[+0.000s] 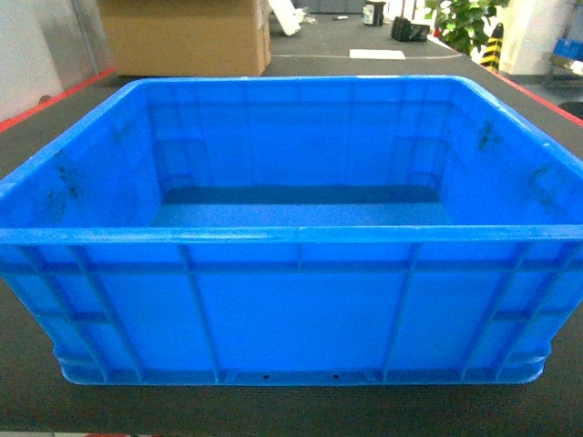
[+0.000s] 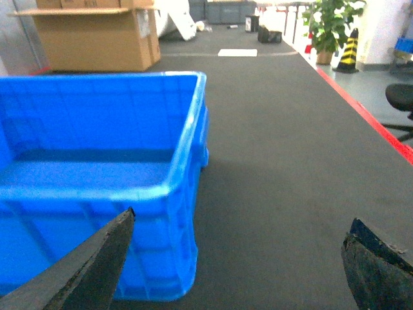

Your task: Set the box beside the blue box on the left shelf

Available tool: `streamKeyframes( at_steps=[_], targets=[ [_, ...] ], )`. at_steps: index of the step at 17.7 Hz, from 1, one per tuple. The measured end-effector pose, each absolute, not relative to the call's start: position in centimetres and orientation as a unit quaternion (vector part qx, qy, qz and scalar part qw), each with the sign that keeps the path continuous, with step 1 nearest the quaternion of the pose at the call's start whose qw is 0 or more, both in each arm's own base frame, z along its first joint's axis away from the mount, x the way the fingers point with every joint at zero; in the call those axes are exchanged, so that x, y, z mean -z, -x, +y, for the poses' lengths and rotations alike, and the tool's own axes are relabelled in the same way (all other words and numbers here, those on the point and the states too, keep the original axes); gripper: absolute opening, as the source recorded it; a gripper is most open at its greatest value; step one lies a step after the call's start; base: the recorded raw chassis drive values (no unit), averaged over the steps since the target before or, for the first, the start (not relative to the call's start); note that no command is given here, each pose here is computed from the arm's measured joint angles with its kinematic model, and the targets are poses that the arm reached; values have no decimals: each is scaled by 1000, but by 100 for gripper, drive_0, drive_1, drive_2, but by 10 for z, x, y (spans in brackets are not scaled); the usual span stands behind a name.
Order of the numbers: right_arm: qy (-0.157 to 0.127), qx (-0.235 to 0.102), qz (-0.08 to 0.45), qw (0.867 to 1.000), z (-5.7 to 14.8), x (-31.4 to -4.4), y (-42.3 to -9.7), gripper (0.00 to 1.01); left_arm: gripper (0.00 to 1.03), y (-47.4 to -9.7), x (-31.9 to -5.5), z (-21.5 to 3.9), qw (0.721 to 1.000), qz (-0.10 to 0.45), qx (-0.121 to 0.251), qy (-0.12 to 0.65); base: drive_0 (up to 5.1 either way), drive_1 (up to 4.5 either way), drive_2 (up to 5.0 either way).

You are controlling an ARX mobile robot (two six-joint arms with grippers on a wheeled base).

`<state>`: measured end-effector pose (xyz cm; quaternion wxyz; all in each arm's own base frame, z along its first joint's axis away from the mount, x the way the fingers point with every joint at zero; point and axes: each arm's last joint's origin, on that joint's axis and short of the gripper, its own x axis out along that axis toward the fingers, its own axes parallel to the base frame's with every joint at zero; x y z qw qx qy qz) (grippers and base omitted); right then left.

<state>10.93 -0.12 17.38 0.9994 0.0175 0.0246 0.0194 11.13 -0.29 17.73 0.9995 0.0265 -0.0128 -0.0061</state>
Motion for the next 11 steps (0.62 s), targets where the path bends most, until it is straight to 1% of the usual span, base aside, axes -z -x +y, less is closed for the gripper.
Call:
streamKeyframes(
  at_steps=[1, 2, 3, 4, 5, 6, 7, 8, 9, 10, 11],
  targets=[
    [-21, -24, 6, 999, -2, -191, -118, 98, 98, -123, -191, -2, 1000, -17, 1, -26, 0, 0, 0],
    [-19, -28, -14, 999, -2, -216, -133, 98, 98, -140, -216, -2, 999, -34, 2, -27, 0, 0, 0],
    [-15, -36, -17, 999, -2, -242, -154, 98, 98, -163, -242, -4, 999, -35, 8, -28, 0, 0, 0],
    [-17, -52, 16, 998, 2, -261, -180, 98, 98, -193, -260, -4, 1000, -3, 6, -26, 0, 0, 0],
    [-20, -60, 60, 996, 4, -271, -206, 98, 98, -222, -268, -5, 999, 42, 1, -20, 0, 0, 0],
    [-22, -65, 112, 991, 8, -277, -237, 98, 98, -254, -269, -6, 994, 109, -4, -5, 0, 0, 0],
    [-26, -67, 159, 985, 11, -278, -262, 98, 98, -278, -266, -8, 986, 164, -8, 3, 0, 0, 0],
    [-26, -69, 203, 976, 15, -278, -288, 98, 98, -300, -265, -9, 978, 206, -15, 10, 0, 0, 0],
    [-26, -71, 235, 969, 20, -275, -307, 98, 98, -318, -266, -15, 969, 245, -13, 12, 0, 0, 0],
    [-32, -75, 267, 960, 23, -270, -322, 98, 98, -327, -265, -22, 959, 282, -1, 9, 0, 0, 0],
    [-31, -75, 289, 954, 25, -263, -331, 98, 98, -330, -262, -26, 949, 316, 7, 6, 0, 0, 0]
  ],
)
